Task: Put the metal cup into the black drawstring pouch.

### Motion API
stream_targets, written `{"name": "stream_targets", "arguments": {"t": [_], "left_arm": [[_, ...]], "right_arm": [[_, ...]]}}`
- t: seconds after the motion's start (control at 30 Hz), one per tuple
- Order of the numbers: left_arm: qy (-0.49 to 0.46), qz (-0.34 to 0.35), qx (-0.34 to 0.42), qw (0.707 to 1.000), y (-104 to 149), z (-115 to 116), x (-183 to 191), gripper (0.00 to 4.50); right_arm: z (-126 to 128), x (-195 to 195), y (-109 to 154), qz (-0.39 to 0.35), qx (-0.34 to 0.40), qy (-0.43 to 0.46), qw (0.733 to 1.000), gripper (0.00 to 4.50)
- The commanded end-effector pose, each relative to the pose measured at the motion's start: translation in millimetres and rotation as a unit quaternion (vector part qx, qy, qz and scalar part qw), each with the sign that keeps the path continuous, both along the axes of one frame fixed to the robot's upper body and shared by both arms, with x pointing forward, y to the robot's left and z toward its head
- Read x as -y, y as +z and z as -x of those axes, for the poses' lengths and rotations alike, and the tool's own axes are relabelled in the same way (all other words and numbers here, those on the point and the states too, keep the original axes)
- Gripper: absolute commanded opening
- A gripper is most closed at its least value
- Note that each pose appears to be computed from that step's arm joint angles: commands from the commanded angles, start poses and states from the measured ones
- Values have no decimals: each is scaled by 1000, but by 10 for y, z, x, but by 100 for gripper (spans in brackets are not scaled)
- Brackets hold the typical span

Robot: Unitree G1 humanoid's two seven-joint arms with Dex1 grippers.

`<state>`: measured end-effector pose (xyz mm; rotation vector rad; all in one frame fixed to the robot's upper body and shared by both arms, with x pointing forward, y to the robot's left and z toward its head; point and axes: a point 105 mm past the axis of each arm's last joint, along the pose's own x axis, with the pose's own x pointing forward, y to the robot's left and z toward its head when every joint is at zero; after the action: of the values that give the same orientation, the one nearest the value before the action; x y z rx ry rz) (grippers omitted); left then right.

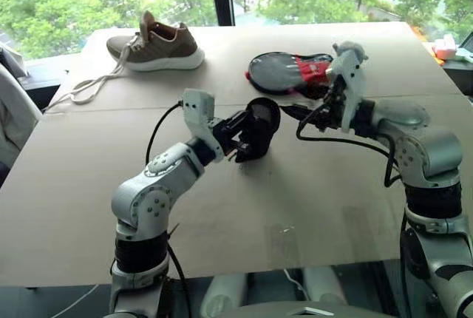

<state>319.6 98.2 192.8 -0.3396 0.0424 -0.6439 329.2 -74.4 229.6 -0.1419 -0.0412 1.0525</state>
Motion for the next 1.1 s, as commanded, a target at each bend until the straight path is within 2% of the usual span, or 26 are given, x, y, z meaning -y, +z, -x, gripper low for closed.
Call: {"name": "stream_targets", "arguments": {"t": [0.03,0.17,0.23,0.33,0.47,0.57,0.8,0.97,1.1], "left_arm": [[13,47,21,999,212,-19,-25,0],[21,113,2,993,320,-50,-1,0],[19,132,-10,991,326,-48,22,0],[21,155,-30,987,312,-51,38,0],[31,205,-61,976,295,-63,28,0],[49,226,-90,969,205,-83,-12,0],[61,277,-138,949,76,-62,-57,0],[56,295,-152,942,47,-61,-54,0],[53,303,-155,939,52,-65,-57,0]], "right_arm": [[199,0,86,-16,7,52,999,307],[553,-45,-331,40,-88,131,987,307],[634,-144,-457,33,-122,137,982,307],[588,-283,-590,24,-141,108,984,307],[403,-419,-709,21,-128,47,990,307],[308,-489,-806,17,-137,9,990,307],[310,-626,-833,-26,-163,-7,986,307],[260,-666,-950,19,-133,-17,991,307],[257,-704,-984,25,-129,-11,991,307]]}}
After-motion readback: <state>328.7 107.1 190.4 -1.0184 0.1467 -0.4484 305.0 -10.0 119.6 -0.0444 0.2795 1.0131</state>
